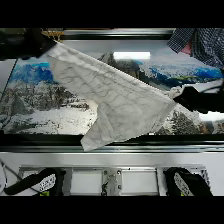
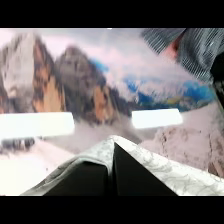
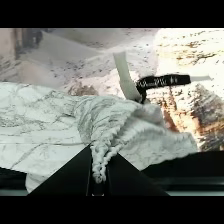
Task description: Fold the clothes and pants, and hang the long-sleeved shirts on hangers.
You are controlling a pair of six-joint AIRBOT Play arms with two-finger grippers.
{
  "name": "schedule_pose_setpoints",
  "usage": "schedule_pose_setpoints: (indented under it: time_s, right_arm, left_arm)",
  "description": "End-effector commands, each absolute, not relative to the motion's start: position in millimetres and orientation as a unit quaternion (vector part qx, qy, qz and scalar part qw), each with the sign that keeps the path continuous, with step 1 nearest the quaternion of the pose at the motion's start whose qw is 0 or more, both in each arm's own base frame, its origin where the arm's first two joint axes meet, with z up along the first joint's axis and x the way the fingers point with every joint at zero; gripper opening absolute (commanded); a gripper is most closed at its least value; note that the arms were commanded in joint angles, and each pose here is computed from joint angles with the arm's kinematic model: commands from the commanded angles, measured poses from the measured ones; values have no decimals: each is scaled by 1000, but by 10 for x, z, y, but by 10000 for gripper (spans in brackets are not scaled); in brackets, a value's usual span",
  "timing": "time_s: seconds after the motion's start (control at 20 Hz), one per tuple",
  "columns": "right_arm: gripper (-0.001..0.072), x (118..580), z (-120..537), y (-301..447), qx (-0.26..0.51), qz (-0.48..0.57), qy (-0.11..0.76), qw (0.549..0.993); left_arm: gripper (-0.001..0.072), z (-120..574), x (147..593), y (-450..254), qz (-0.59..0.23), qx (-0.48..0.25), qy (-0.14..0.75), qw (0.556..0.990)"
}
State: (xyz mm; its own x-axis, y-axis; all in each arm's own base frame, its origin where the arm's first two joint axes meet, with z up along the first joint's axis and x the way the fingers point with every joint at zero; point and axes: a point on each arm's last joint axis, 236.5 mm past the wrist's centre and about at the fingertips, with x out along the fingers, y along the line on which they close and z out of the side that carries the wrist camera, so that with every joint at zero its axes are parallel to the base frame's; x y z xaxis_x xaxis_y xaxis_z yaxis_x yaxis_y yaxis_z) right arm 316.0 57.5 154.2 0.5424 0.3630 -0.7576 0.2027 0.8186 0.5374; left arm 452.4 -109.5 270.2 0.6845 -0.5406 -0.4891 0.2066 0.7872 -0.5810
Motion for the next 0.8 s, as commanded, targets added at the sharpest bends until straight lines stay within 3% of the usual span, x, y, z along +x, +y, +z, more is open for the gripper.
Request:
schedule_pose_setpoints:
  time_s: [0.0,0.15,0.3,0.5,0.75]
  right_arm:
    - [22,3896,960,450,286,31,488,824]
    - [22,4356,912,490,269,37,442,855]
    - [22,4444,931,472,256,33,425,868]
    - [22,4045,831,282,171,9,480,860]
    - [22,3422,357,288,136,-1,546,827]
  left_arm:
    - [6,1742,5142,-1171,-206,-313,406,834]
    - [6,1482,5325,-1165,-198,-330,412,826]
    - [6,1376,5253,-1176,-206,-310,431,822]
    - [6,1321,4836,-968,-173,-232,465,836]
    - [6,772,3989,-965,-156,-215,512,817]
